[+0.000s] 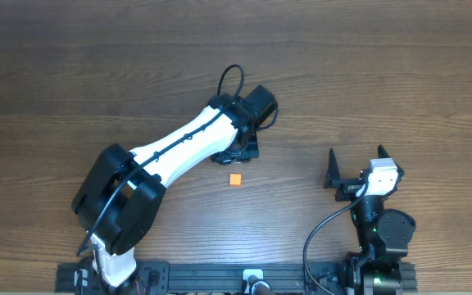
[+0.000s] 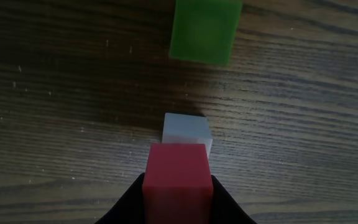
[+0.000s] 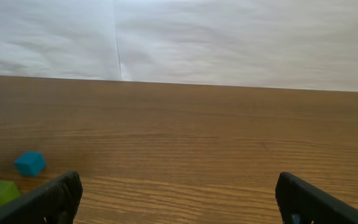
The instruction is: Stack Cubes
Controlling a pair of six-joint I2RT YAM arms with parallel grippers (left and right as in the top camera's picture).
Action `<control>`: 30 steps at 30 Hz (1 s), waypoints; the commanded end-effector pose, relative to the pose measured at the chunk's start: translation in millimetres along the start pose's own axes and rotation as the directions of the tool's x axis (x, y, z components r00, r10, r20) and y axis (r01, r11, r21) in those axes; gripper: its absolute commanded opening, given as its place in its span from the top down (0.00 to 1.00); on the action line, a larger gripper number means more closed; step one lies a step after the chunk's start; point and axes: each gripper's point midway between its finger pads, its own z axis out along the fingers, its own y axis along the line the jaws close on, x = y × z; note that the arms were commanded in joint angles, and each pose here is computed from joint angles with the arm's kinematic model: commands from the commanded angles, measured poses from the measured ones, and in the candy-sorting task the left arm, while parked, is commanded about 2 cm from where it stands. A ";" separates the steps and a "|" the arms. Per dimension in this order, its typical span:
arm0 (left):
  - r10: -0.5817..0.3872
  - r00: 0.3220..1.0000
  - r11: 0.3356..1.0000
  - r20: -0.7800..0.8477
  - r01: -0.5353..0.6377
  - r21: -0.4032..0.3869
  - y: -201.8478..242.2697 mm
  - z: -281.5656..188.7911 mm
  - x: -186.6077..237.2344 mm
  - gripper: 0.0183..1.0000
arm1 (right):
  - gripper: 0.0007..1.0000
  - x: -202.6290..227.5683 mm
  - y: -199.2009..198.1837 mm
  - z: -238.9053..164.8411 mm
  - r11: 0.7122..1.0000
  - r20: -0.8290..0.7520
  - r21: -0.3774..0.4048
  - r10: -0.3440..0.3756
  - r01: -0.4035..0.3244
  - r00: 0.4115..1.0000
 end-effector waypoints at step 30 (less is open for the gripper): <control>0.054 0.998 0.999 -0.016 -0.055 -0.001 -4.2 12.6 -1.0 0.81 | 0.01 1.4 0.4 0.0 1.000 0.003 0.000 0.006 -0.006 1.000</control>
